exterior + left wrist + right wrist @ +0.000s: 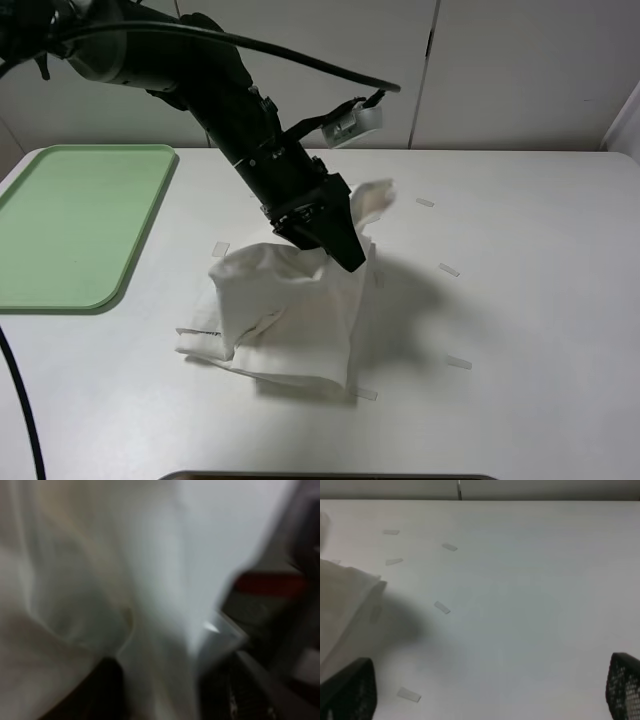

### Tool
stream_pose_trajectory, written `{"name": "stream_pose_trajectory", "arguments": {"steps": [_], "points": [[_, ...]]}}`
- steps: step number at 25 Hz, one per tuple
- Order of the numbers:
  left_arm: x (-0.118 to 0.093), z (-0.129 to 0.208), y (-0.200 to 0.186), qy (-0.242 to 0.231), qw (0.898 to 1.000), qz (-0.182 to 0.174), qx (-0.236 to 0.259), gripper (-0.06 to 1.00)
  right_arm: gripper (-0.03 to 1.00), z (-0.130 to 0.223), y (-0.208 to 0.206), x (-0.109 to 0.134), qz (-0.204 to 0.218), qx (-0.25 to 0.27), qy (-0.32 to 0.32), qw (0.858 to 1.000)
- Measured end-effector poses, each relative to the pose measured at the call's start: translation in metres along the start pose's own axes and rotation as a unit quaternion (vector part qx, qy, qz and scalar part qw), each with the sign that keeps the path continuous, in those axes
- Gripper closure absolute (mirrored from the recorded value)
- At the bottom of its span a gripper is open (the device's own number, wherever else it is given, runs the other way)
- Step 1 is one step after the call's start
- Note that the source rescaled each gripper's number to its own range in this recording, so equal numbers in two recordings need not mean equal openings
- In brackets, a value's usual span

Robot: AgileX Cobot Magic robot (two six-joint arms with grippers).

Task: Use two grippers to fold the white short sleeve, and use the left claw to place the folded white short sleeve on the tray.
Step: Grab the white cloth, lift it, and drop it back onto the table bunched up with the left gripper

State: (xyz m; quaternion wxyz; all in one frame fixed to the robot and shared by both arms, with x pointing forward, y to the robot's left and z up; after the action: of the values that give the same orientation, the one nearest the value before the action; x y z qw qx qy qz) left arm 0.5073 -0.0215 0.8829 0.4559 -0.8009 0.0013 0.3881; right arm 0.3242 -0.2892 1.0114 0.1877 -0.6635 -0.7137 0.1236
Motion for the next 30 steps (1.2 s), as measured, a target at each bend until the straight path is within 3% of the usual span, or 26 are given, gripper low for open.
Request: {"name": "stream_pose_trajectory", "arguments": {"steps": [3, 6, 15, 24, 26, 30], "points": [[-0.015, 0.003, 0.003, 0.015, 0.999, 0.029, 0.012, 0.47, -0.03, 0.000, 0.000, 0.000, 0.000, 0.000, 0.000, 1.000], [-0.013, 0.001, 0.004, 0.020, 1.000, 0.023, 0.006, 0.46, -0.03, 0.000, 0.000, 0.000, 0.000, 0.000, 0.000, 1.000], [0.019, -0.036, 0.001, 0.017, 0.994, -0.065, -0.087, 0.46, -0.03, 0.000, 0.000, 0.000, 0.000, 0.000, 0.000, 1.000], [0.030, -0.049, -0.002, 0.020, 0.987, -0.103, -0.121, 0.45, -0.03, 0.000, 0.000, 0.000, 0.000, 0.000, 0.000, 1.000], [0.039, -0.050, -0.011, 0.026, 0.984, -0.125, -0.127, 0.43, -0.03, 0.000, 0.000, 0.000, 0.000, 0.000, 0.000, 1.000], [0.060, -0.050, -0.051, 0.072, 0.966, -0.210, -0.131, 0.27, -0.03, 0.000, 0.000, 0.000, 0.000, 0.000, 0.000, 1.000]]}}
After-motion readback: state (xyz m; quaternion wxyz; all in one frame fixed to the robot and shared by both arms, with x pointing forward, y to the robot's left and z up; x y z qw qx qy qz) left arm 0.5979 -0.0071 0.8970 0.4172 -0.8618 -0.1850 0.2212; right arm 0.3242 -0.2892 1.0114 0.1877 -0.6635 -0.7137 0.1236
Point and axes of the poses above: a point on each arm's last joint axis where the gripper is mounted, y pointing out along that axis toward the gripper, x along the wrist's bending axis when the last joint is at zero, z = x × y, the point moved 10 cm from there along y, pointing out along that axis toward the gripper, and after that the axes turned 6 degrees about y, right-handed, at the moved point
